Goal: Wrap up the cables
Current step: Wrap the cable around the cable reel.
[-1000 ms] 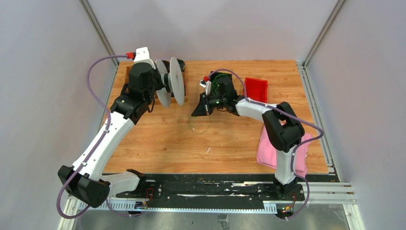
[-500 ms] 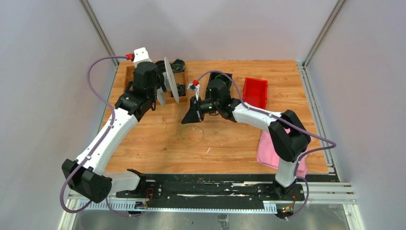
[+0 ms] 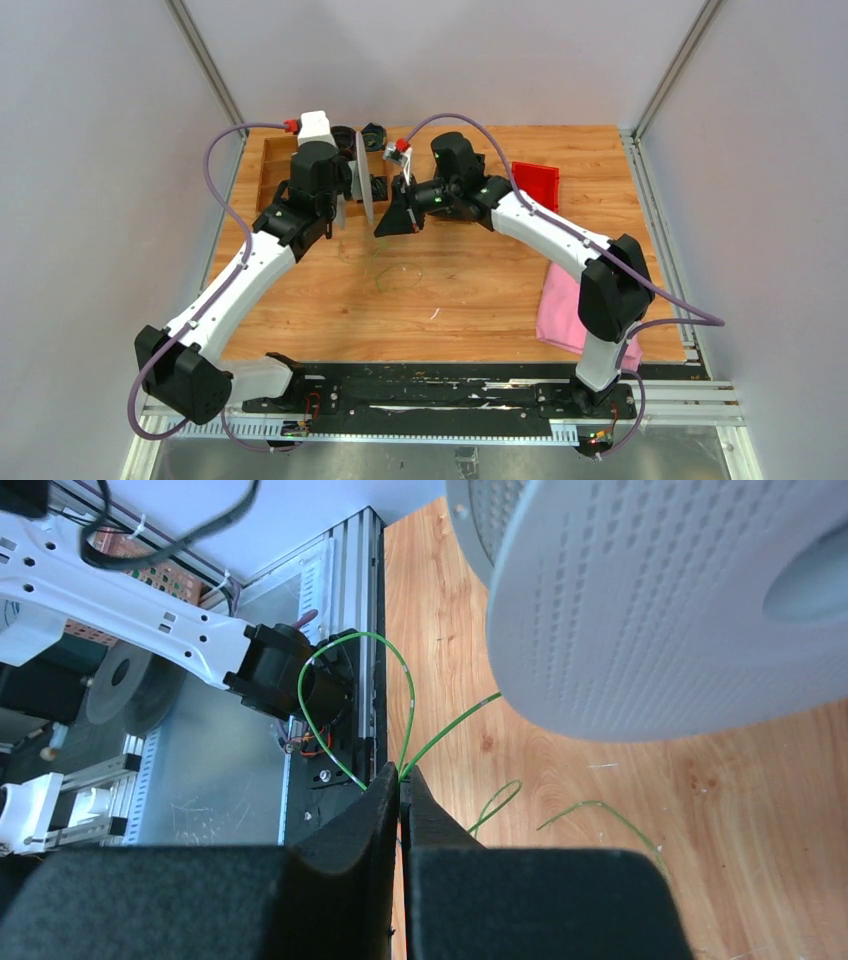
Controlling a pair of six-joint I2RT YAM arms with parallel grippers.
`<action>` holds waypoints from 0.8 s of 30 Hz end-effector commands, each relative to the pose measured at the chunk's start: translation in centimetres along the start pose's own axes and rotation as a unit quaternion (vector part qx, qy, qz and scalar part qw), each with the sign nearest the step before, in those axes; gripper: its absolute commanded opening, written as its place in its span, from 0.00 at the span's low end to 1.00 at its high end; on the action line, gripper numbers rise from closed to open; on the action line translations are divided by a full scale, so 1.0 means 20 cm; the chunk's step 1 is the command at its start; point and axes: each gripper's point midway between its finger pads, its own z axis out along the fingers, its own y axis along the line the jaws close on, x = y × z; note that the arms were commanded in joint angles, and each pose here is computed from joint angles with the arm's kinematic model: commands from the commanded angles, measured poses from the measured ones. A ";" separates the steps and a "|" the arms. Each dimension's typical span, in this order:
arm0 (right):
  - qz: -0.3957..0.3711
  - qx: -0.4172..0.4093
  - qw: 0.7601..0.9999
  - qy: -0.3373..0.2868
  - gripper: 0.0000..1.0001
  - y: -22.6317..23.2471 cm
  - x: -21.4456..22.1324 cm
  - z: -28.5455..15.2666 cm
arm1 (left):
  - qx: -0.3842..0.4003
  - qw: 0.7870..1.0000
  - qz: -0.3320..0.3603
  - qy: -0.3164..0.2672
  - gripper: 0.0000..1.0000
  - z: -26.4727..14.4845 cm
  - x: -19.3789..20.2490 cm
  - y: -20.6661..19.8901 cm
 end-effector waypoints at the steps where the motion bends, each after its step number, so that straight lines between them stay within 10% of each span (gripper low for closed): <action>1: -0.028 -0.013 1.000 0.006 0.02 0.16 -0.10 -0.05 | 0.015 0.997 -0.011 -0.068 0.00 -0.04 -0.18 -0.04; 24: -0.105 0.115 0.988 -0.015 0.03 0.14 -0.45 -0.20 | 0.062 0.995 0.046 -0.068 0.00 -0.08 -0.10 -0.11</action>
